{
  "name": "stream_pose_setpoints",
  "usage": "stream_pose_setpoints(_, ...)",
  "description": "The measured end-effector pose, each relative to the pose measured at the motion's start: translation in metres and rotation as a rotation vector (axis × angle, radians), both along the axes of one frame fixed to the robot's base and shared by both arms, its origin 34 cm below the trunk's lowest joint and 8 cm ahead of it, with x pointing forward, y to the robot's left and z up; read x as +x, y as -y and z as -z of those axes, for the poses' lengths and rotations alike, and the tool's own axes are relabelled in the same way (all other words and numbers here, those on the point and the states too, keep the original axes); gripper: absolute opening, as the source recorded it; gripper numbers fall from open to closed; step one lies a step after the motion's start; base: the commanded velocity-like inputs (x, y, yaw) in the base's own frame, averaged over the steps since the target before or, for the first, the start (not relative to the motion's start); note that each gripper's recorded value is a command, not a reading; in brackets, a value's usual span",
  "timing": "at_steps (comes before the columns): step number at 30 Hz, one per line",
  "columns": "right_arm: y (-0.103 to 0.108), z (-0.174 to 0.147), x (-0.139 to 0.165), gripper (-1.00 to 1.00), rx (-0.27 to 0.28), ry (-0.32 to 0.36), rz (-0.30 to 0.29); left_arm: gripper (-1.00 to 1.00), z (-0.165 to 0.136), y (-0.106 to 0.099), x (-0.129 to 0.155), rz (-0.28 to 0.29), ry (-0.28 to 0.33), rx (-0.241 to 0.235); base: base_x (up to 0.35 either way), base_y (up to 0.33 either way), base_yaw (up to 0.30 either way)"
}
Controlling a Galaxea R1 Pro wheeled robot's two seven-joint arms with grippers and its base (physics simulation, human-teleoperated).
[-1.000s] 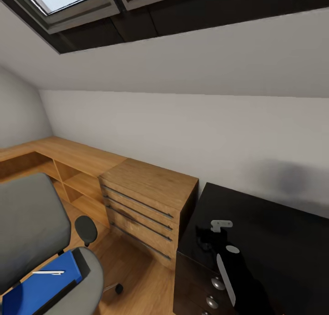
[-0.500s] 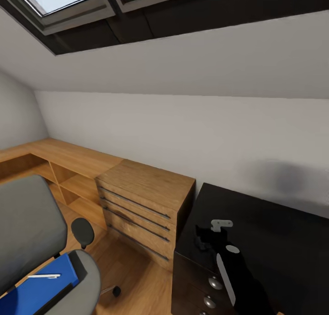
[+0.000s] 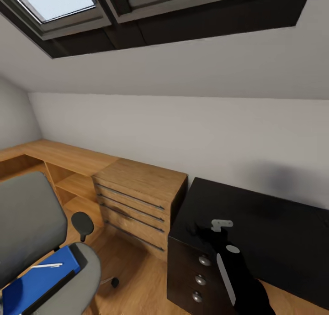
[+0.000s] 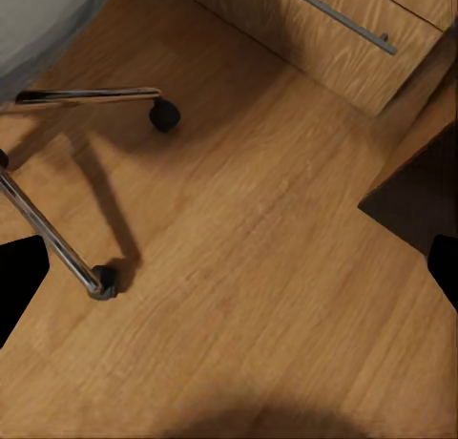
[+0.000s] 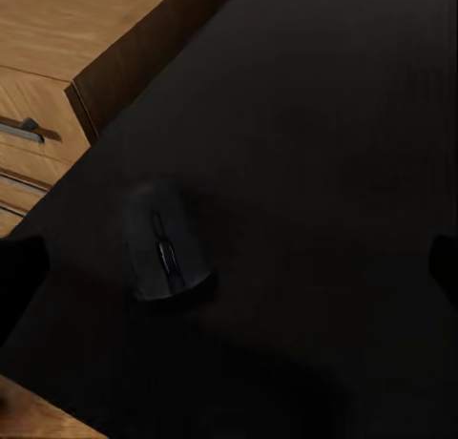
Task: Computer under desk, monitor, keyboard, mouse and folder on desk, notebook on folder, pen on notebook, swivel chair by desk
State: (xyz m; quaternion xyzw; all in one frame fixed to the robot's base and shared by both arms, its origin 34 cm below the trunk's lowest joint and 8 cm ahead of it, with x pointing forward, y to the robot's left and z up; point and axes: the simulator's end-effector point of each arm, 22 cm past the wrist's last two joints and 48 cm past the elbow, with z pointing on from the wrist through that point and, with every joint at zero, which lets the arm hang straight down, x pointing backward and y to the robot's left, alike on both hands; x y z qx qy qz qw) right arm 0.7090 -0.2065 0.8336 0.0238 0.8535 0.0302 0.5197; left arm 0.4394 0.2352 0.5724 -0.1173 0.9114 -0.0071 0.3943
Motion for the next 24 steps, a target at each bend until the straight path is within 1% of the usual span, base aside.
stream_pose_setpoints(8, 0.0, -0.005, 0.0, 1.0, 0.001, 0.011, -0.002, 1.0, -0.003, 0.0, 0.003, 0.0, 0.009, 0.0, -0.327, 0.121, -0.176)
stream_pose_setpoints(12, -0.001, -0.009, 0.002, 1.0, 0.001, 0.031, -0.001, 1.0, -0.004, 0.0, 0.004, 0.001, 0.014, 0.0, -0.327, 0.134, -0.176)
stream_pose_setpoints(14, -0.002, -0.006, 0.001, 1.0, 0.001, 0.031, -0.003, 1.0, -0.005, 0.0, 0.005, 0.001, 0.016, 0.0, -0.328, 0.135, -0.134)
stream_pose_setpoints(20, -0.005, 0.01, -0.002, 1.0, 0.001, 0.031, -0.008, 1.0, -0.005, 0.0, 0.005, 0.001, 0.018, -0.001, -0.328, 0.136, -0.035)
stream_pose_setpoints(24, -0.008, 0.018, -0.003, 1.0, -0.001, 0.063, -0.01, 1.0, -0.005, 0.0, 0.005, 0.001, 0.017, -0.001, -0.327, 0.136, -0.005)
